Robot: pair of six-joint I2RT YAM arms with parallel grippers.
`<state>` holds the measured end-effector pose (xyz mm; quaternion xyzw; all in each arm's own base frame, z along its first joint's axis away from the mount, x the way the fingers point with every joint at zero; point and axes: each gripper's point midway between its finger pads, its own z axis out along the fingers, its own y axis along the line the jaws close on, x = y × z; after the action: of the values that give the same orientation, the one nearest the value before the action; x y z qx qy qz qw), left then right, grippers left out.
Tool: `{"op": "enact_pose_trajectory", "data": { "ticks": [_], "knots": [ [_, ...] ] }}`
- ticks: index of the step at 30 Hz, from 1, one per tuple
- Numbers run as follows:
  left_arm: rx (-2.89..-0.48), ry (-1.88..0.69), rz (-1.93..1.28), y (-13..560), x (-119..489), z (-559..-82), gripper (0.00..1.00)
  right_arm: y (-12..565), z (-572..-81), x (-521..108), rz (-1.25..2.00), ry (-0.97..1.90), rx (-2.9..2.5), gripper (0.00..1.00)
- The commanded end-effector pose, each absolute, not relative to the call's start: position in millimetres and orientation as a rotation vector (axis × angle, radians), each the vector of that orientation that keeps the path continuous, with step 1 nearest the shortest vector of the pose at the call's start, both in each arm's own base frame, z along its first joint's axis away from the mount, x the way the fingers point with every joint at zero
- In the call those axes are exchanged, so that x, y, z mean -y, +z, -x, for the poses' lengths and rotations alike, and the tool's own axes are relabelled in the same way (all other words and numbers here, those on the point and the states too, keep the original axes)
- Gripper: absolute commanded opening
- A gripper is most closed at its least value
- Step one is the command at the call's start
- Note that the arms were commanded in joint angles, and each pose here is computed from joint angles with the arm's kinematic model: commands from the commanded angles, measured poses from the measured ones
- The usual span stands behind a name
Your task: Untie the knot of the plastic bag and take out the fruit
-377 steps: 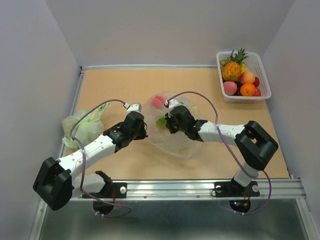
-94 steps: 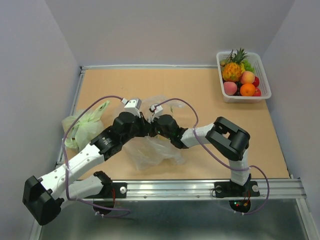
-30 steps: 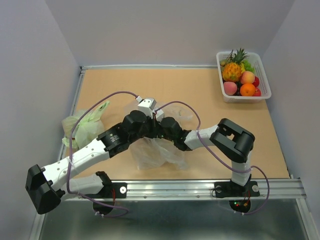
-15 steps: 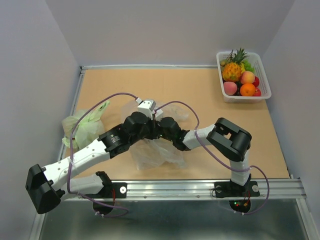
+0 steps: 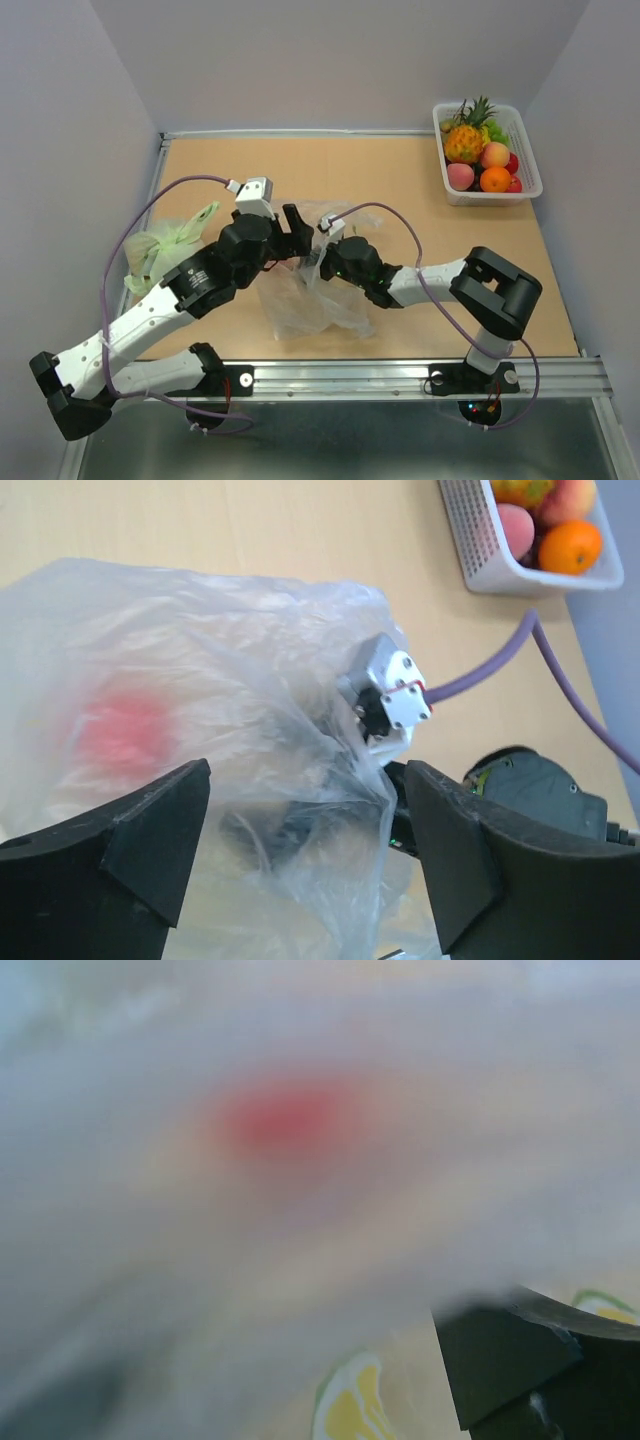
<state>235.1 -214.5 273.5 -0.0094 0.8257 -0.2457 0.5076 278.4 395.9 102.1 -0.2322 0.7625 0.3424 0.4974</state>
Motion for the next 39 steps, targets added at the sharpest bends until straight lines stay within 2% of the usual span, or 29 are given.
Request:
{"op": "enact_pose_trajectory", "data": {
  "ticks": [1, 5, 12, 18, 19, 21, 22, 23, 24, 25, 29, 35, 39],
  "knots": [
    [-1.954, -0.515, 0.227, 285.0, 179.2, -240.7, 0.95, 94.2, -279.0, -371.7, 0.499, 0.772, -1.885, 1.00],
    [-2.015, -0.488, 0.307, 253.7, 162.7, -248.6, 0.99, 88.8, -270.4, -359.4, 0.488, 0.771, -1.915, 1.00],
    [-2.063, -0.563, 0.384, 214.5, 149.6, -267.9, 0.99, 83.6, -260.8, -356.4, 0.534, 0.777, -1.942, 1.00],
    [-2.157, -0.496, 0.403, 168.3, 145.9, -274.6, 0.98, 83.6, -257.7, -359.8, 0.562, 0.796, -1.950, 1.00],
    [-2.154, -0.486, 0.414, 164.2, 143.9, -276.5, 0.96, 83.6, -257.2, -359.7, 0.561, 0.799, -1.951, 1.00],
    [-2.158, -0.455, 0.436, 151.5, 135.9, -278.5, 0.74, 83.3, -255.9, -358.6, 0.545, 0.807, -1.959, 1.00],
    [-2.149, -0.454, 0.431, 151.3, 135.3, -279.9, 0.59, 84.6, -255.3, -358.8, 0.540, 0.811, -1.958, 1.00],
    [-2.128, -0.466, 0.423, 154.9, 136.9, -283.7, 0.30, 84.1, -256.9, -356.7, 0.524, 0.802, -1.962, 1.00],
    [-2.118, -0.492, 0.396, 160.2, 141.4, -285.1, 0.19, 83.4, -256.7, -355.1, 0.507, 0.800, -1.967, 1.00],
    [-2.092, -0.509, 0.347, 168.7, 145.8, -289.3, 0.00, 84.1, -259.7, -351.1, 0.481, 0.782, -1.967, 1.00],
    [-2.006, -0.611, 0.203, 216.3, 166.4, -298.1, 0.00, 88.7, -267.0, -338.6, 0.408, 0.758, -1.962, 1.00],
    [-1.902, -0.825, -0.013, 281.4, 209.1, -277.8, 0.00, 98.9, -269.9, -317.3, 0.356, 0.713, -1.927, 1.00],
    [-1.955, -0.861, -0.069, 260.0, 217.6, -265.4, 0.00, 97.3, -266.2, -308.5, 0.362, 0.696, -1.923, 1.00]
  ]
}}
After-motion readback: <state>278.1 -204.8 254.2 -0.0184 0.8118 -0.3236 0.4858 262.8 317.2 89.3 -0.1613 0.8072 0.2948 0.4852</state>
